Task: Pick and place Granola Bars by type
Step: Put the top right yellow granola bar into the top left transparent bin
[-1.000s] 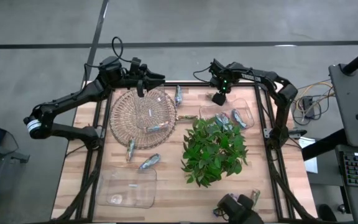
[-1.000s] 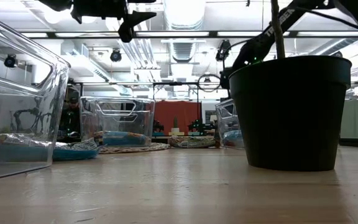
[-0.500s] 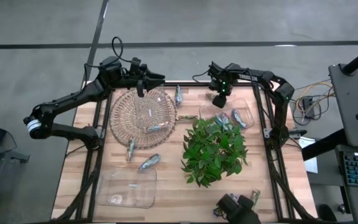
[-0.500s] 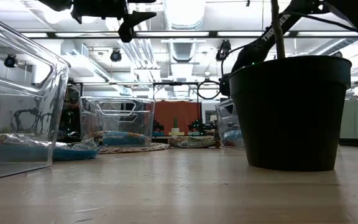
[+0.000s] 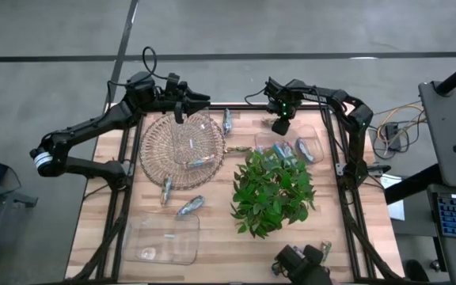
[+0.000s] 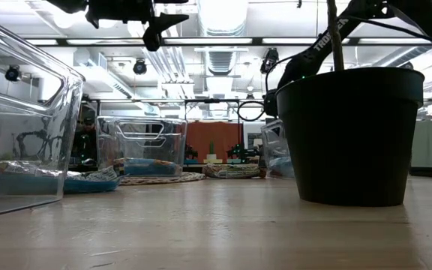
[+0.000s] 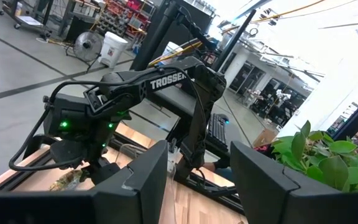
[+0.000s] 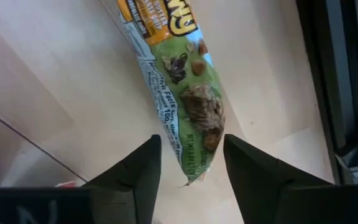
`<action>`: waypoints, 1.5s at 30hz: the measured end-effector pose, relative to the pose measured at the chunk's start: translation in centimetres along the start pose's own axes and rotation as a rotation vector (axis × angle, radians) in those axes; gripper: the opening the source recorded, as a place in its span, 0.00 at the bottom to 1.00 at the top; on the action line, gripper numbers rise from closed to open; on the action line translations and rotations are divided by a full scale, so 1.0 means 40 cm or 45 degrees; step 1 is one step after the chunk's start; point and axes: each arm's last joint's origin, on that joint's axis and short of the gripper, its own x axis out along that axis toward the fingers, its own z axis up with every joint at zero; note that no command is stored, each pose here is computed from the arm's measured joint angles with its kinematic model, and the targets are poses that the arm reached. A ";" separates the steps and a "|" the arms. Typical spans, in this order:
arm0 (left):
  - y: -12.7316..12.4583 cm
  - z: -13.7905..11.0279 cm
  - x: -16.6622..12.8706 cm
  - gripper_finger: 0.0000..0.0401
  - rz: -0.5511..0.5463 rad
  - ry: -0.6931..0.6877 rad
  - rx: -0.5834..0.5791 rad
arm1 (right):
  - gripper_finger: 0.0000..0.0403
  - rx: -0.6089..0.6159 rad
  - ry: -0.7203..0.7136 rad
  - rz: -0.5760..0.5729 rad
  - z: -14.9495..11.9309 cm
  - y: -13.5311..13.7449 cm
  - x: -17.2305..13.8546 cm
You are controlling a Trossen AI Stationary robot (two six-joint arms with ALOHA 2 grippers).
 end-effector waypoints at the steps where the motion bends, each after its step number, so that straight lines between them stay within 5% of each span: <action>1: 0.000 0.000 0.000 0.39 0.001 0.000 0.000 | 0.42 0.001 -0.001 0.000 0.000 0.000 0.000; 13: 0.000 0.000 0.000 0.39 0.001 0.000 0.000 | 0.42 -0.031 0.021 0.038 0.003 0.002 0.021; 23: 0.000 0.000 0.000 0.39 0.000 0.000 0.000 | 0.05 -0.090 0.007 0.003 0.014 -0.005 0.007; 34: 0.000 0.000 0.000 0.39 0.000 0.000 0.000 | 0.02 -0.058 0.054 -0.102 0.001 -0.011 -0.019; 45: 0.000 0.000 0.000 0.39 0.000 0.000 0.000 | 0.02 0.043 -0.069 -0.116 -0.035 -0.015 -0.157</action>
